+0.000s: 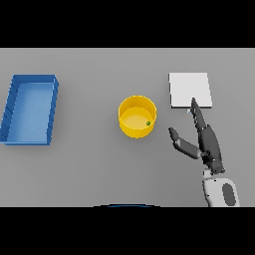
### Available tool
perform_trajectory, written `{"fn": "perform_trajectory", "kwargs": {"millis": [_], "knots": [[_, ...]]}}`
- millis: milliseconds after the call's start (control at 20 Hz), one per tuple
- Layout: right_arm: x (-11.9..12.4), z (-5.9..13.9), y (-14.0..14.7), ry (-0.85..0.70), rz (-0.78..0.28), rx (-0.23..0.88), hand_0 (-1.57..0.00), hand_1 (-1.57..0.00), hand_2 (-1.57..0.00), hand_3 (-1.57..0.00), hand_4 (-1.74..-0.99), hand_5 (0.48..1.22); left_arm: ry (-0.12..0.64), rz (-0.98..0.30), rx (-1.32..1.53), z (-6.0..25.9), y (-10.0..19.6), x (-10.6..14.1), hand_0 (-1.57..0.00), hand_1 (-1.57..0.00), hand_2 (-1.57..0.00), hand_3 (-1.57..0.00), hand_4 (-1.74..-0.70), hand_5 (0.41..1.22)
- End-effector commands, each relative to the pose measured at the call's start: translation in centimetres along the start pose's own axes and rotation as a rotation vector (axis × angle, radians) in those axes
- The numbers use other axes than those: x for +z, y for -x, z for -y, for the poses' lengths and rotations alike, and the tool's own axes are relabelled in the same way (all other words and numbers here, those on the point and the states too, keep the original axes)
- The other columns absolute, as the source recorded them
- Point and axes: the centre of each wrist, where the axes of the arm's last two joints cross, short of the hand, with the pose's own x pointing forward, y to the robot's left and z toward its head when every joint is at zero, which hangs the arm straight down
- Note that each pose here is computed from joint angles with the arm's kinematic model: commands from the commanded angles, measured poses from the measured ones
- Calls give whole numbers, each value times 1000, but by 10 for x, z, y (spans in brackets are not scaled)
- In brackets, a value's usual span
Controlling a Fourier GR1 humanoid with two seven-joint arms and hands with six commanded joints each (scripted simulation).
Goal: Pick up the red beaker and tilt it to pour out 1 green nut into yellow bowl. Pick up the yellow bowl and place it on the metallic measuring scale.
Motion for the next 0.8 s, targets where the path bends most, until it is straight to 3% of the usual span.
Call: {"fn": "perform_trajectory", "kwargs": {"millis": [0, 300, 450, 600, 750], "knots": [[-1, -1, 0, -2, -2, 5, 1, 1, 1, 1, -1138, 626, -30, -46, 30, 10, 13, 0, -1571, -1571, -1571, -1560, -1740, 1221], [1, -2, 2, -28, 7, -5, 1, 1, 1, 1, -1129, 659, -59, -272, 356, 70, 78, 9, -1571, -1571, -1571, -1568, -1741, 1221], [3, -1, 5, -26, 17, -4, 1, 1, 1, 1, -1141, 673, -52, -321, 425, 110, 107, 28, -1571, -1571, -1571, -1570, -1741, 1221], [5, 3, 6, -28, 13, 14, 1, 1, 1, 1, -1166, 676, -43, -340, 485, 142, 116, 52, -1571, -1571, -1571, -1570, -1741, 1221], [4, 3, 5, -28, 20, 5, 1, 1, 1, 1, -1171, 677, -30, -370, 528, 161, 122, 73, -1571, -1571, -1571, -1571, -1741, 1098]]}}
